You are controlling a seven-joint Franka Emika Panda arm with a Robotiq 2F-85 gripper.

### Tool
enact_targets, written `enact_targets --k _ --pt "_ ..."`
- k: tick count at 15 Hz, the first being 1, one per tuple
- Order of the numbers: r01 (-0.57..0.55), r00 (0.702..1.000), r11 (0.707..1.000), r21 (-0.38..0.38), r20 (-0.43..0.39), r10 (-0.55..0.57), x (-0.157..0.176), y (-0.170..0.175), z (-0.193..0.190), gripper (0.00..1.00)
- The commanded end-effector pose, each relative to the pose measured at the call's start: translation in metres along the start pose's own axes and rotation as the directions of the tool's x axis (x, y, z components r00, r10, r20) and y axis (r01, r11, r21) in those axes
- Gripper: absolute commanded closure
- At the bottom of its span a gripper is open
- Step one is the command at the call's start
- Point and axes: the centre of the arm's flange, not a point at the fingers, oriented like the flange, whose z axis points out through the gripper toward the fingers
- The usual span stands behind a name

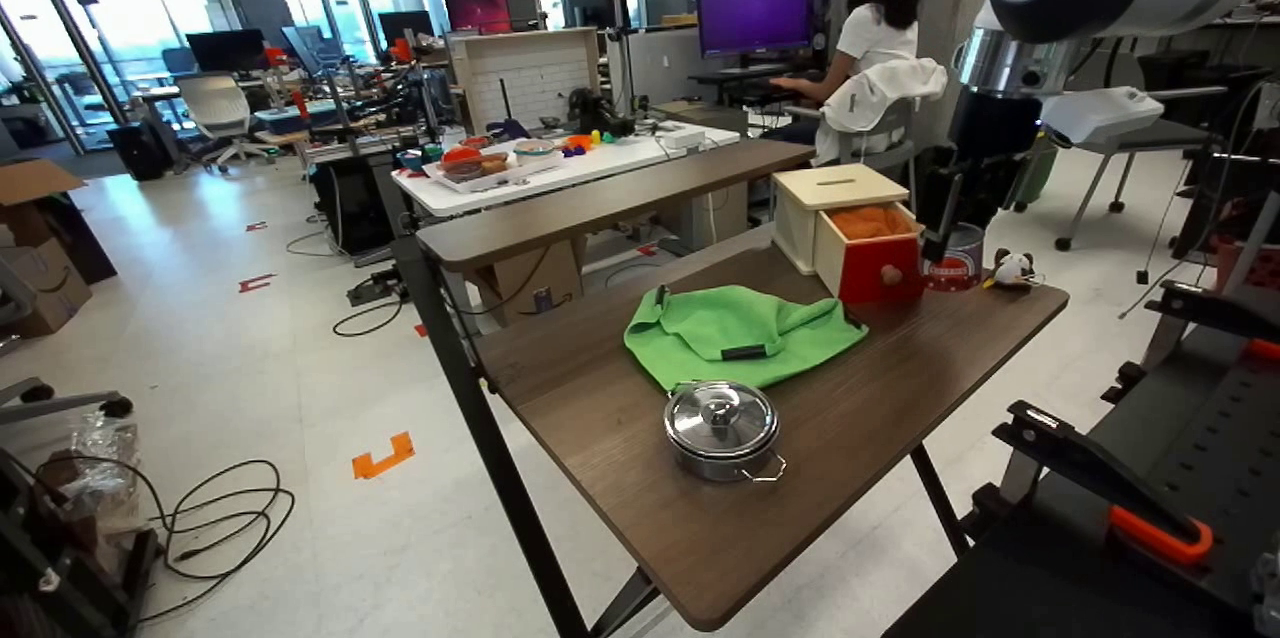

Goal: Move the cloth to the left of the table

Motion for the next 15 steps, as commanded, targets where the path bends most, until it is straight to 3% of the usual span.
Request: enact_targets --k 1,15 --pt "0.016 1.0 1.0 0.002 0.018 -0.016 -0.012 0.017 0.007 0.51" --pt "0.074 0.996 0.997 -0.016 0.051 -0.073 -0.029 0.024 0.058 0.51"
